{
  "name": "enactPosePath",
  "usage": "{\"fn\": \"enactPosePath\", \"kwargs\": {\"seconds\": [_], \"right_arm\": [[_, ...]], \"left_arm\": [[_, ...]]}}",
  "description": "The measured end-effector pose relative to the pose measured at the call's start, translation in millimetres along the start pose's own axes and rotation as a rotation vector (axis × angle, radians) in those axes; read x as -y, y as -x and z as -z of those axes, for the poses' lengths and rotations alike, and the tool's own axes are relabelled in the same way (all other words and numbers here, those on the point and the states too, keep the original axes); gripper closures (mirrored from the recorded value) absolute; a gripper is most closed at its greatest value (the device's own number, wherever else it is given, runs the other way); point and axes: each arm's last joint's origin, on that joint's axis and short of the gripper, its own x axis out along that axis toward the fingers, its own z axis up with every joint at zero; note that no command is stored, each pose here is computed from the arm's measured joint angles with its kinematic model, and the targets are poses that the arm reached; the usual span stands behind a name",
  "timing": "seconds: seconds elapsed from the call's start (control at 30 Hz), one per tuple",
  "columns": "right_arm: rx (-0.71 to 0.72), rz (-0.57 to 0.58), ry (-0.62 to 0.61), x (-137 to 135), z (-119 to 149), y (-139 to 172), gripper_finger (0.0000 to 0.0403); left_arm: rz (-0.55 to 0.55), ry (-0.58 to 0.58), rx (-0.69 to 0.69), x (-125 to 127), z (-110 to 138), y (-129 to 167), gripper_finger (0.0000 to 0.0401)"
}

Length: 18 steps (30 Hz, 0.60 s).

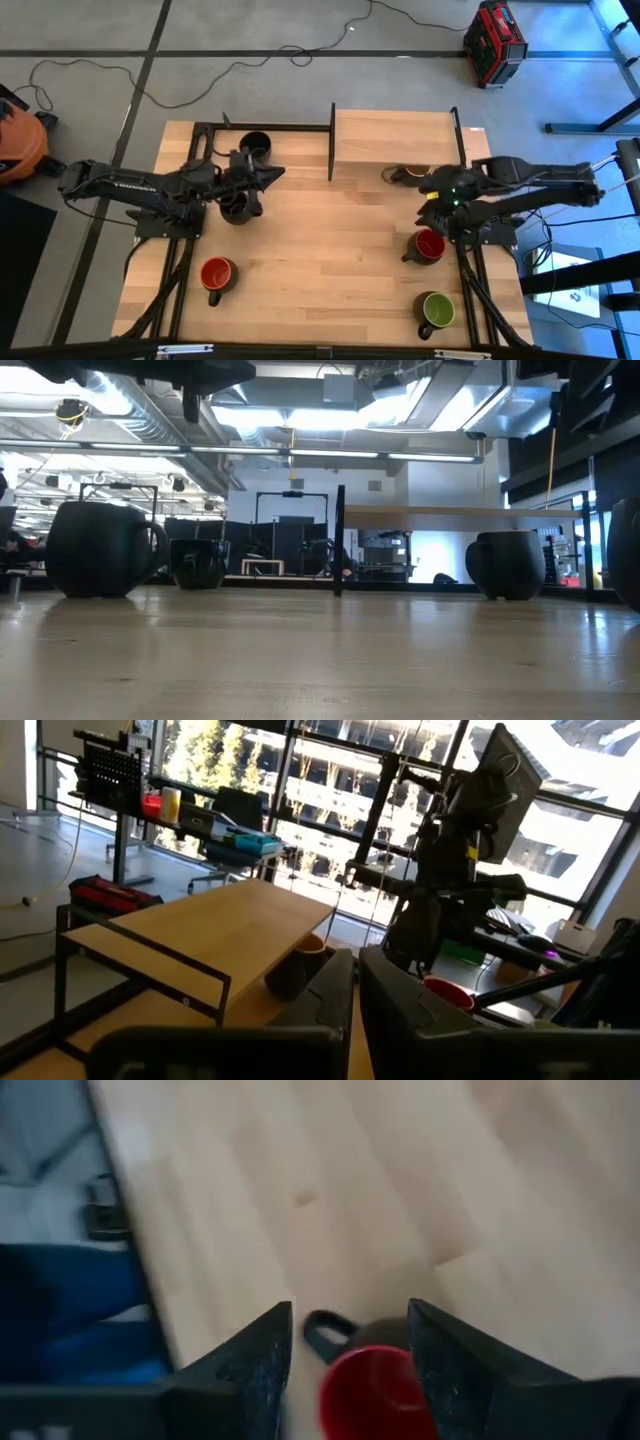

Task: Place coffee mugs
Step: Put the yellow mug on the shelf

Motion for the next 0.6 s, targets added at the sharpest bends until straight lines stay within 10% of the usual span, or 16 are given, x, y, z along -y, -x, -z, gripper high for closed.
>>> {"fn": "enactPosePath", "kwargs": {"seconds": [0.3,0.6], "right_arm": [[0.180,0.452,0.325,2,-5,-7,0.0217],[-0.001,0.670,0.463,8,-15,-34,0.0217]], "left_arm": [[-0.014,-0.016,-0.047,-2,5,0,0.0387],[-0.013,-0.016,-0.049,-2,5,0,0.0387]]}}
